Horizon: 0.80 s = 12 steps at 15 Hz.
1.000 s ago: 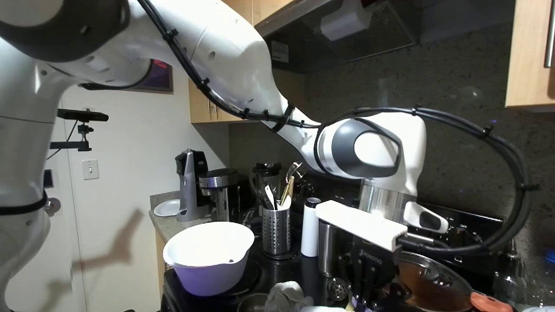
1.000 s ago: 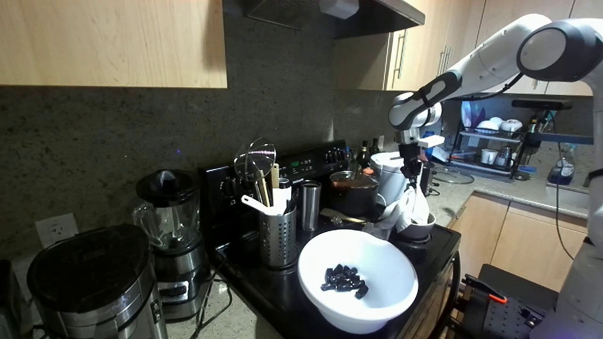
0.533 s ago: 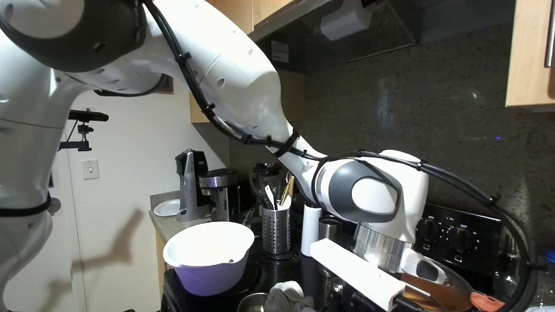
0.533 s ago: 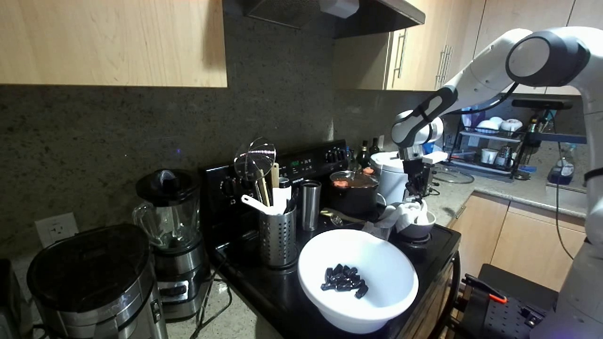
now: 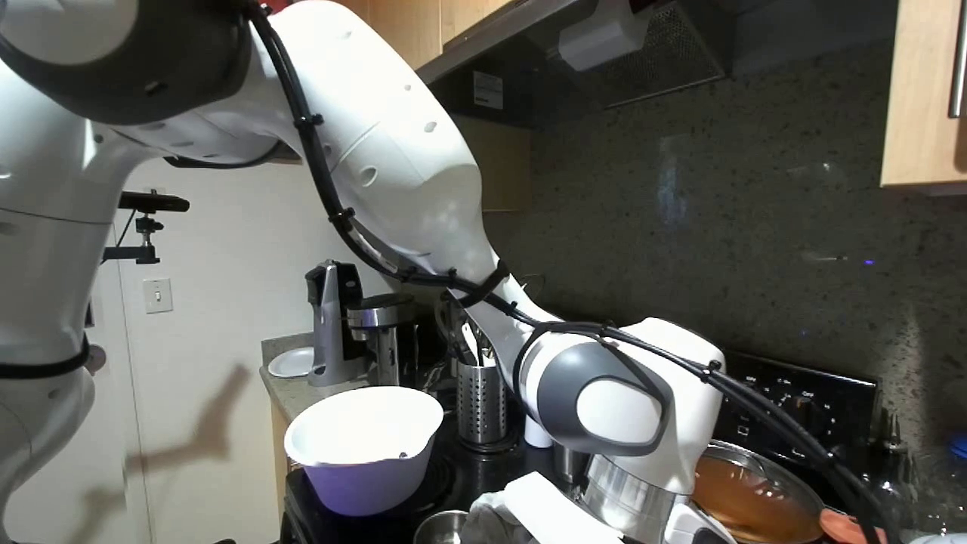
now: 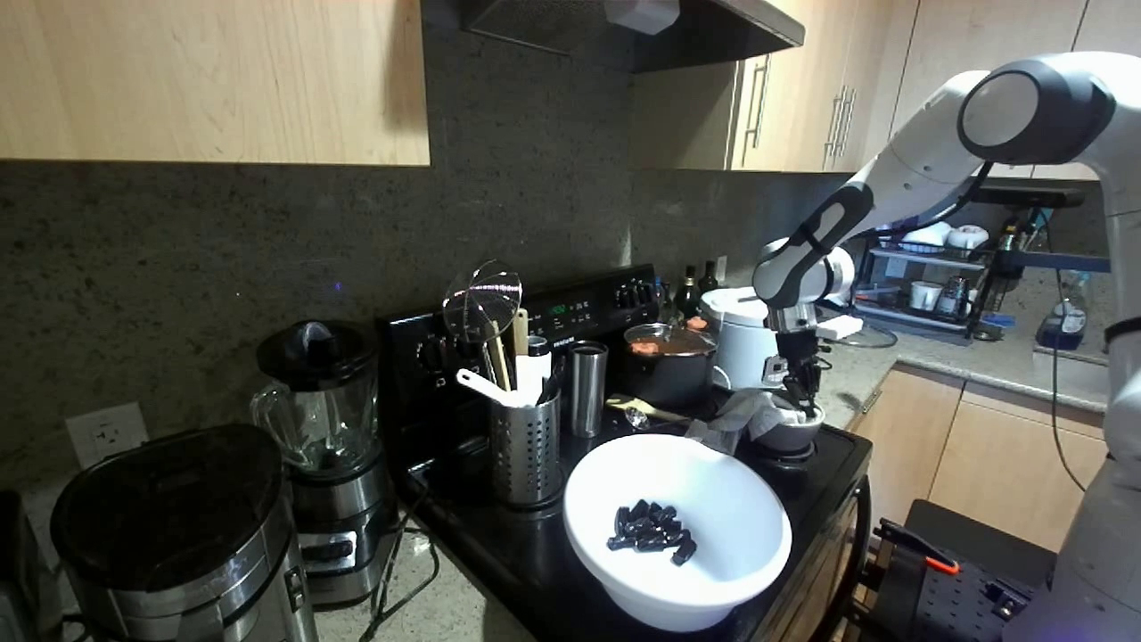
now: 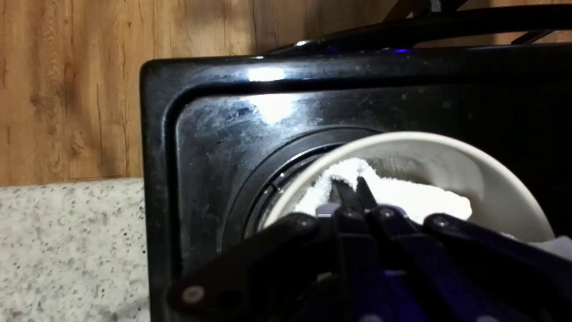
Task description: Use the white towel to wipe the white bowl on the right of the stove
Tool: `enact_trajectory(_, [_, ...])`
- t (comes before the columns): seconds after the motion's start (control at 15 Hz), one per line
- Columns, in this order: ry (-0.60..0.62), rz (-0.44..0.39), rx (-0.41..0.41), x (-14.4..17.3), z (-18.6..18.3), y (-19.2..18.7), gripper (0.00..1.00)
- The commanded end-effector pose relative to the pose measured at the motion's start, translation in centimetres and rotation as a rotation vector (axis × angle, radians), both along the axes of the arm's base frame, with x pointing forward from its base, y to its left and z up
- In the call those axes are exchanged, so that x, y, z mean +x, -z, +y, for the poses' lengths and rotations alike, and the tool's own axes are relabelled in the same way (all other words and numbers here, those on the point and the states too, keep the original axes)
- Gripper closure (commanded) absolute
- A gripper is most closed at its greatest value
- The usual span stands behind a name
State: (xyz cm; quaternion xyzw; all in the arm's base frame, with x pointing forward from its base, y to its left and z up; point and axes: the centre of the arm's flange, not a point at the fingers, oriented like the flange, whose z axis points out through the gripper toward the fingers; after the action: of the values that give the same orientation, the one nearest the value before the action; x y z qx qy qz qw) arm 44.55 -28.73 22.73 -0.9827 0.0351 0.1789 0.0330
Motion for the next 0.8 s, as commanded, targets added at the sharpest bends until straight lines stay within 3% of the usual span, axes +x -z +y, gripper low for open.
enact_trajectory(0.0, [-0.014, -0.009, 0.023, -0.6, 1.2, -0.3, 1.0])
enact_trajectory(0.47, [0.055, -0.058, 0.126, 1.8, 4.4, -1.1, 1.0])
enact_trajectory(0.73, [0.066, -0.119, 0.104, 2.3, 4.9, -0.8, 1.0])
